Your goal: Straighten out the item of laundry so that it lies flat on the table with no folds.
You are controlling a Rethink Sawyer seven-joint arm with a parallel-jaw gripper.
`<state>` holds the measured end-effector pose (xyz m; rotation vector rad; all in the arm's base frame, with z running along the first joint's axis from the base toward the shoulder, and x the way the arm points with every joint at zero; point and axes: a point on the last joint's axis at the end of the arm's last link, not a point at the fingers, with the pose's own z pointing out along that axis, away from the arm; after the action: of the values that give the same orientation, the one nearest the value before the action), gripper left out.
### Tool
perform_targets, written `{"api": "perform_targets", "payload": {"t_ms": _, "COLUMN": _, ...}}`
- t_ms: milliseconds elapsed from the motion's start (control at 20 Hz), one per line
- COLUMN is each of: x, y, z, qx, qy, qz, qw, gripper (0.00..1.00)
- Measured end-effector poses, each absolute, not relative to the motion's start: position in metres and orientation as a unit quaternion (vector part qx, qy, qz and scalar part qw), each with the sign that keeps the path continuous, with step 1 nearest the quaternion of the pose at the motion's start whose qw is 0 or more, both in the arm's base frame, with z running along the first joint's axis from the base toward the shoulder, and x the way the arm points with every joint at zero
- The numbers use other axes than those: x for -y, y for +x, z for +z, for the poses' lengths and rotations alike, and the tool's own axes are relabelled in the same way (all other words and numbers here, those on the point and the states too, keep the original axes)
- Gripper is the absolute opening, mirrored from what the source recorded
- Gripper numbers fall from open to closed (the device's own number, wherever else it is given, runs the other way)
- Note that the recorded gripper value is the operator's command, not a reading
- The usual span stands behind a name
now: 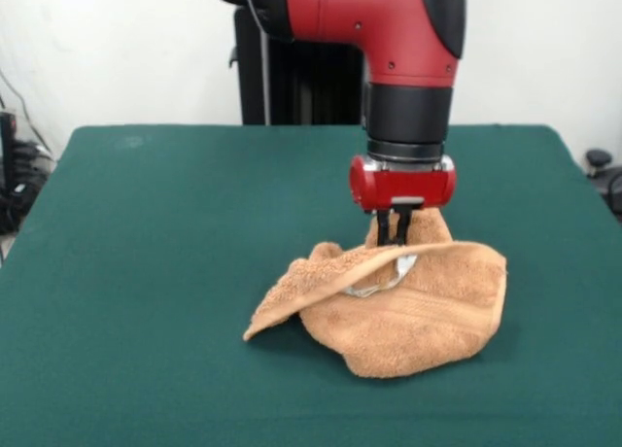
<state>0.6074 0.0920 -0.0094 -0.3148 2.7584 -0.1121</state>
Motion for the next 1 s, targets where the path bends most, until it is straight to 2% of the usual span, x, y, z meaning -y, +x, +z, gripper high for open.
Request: {"api": "perform_targets", "payload": {"t_ms": 1000, "x": -0.085, "y": 0.667, "z": -0.006, "qx": -0.966, "qy": -0.109, "qz": -0.049, "qw": 0.230, "gripper": 0.00}}
